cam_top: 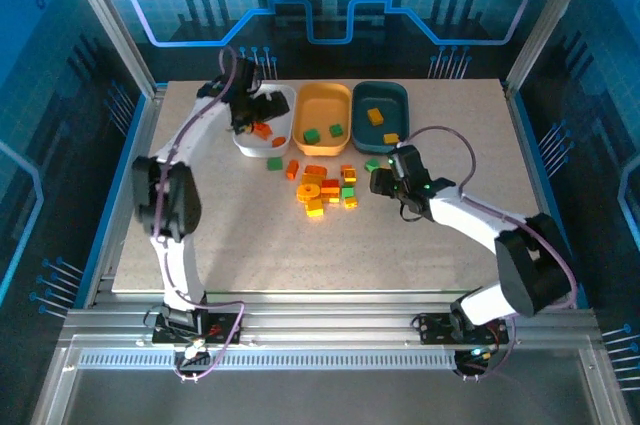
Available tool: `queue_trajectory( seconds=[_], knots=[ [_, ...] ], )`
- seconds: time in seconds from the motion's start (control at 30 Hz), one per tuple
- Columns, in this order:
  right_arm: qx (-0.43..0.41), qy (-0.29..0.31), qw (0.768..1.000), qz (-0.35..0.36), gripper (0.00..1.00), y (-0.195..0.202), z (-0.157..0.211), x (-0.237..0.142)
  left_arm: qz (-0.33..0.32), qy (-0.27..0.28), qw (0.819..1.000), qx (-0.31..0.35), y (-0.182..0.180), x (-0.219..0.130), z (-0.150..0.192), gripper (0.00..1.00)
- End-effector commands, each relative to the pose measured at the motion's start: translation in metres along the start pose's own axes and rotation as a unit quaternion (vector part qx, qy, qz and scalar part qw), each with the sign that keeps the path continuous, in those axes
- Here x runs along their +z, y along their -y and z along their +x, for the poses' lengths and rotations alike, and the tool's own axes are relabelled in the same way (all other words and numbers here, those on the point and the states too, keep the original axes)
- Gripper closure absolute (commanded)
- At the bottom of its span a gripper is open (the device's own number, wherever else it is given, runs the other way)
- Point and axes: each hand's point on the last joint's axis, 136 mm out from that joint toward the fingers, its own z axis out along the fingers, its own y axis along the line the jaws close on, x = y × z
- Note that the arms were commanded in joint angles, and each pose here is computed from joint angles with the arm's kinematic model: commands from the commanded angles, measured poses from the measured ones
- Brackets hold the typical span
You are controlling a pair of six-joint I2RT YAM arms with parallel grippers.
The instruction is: Sort the legos into containers by color
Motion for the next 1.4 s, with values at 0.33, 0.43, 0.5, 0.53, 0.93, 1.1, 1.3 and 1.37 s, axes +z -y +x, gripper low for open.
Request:
queue_trajectory(
  seconds=[0.33,0.43,0.5,0.53,0.93,1.1,1.3,1.37],
  knots=[
    [0.009,-0.087,0.991,0.097,0.33,0.015,0.006,0.067,0.138,-0.001,0.986,-0.092,-0.046,-0.062,0.172,0.01],
    [0.010,-0.089,0.990,0.105,0.42,0.019,0.008,0.071,0.131,-0.019,0.986,-0.099,-0.061,-0.059,0.199,0.01],
    [0.009,-0.082,0.991,0.104,0.50,0.020,0.006,0.069,0.129,-0.026,0.986,-0.099,-0.066,-0.059,0.209,0.01],
    [0.008,-0.078,0.991,0.104,0.53,0.021,0.005,0.068,0.128,-0.027,0.987,-0.097,-0.067,-0.060,0.211,0.01],
    [-0.036,0.005,0.997,0.072,0.71,0.013,-0.032,-0.001,0.132,-0.034,0.987,-0.086,-0.067,-0.065,0.219,0.01],
    [-0.040,0.019,0.998,0.054,0.69,0.003,-0.086,-0.006,0.144,-0.078,0.984,-0.070,-0.049,-0.049,0.251,0.01],
    [-0.017,-0.023,0.999,0.041,0.52,-0.005,-0.147,0.059,0.138,-0.112,0.983,-0.048,-0.035,-0.041,0.280,0.01],
    [0.004,-0.025,0.999,0.046,0.25,-0.004,-0.158,0.066,0.136,-0.113,0.984,-0.037,-0.034,-0.043,0.285,0.01]
  ],
)
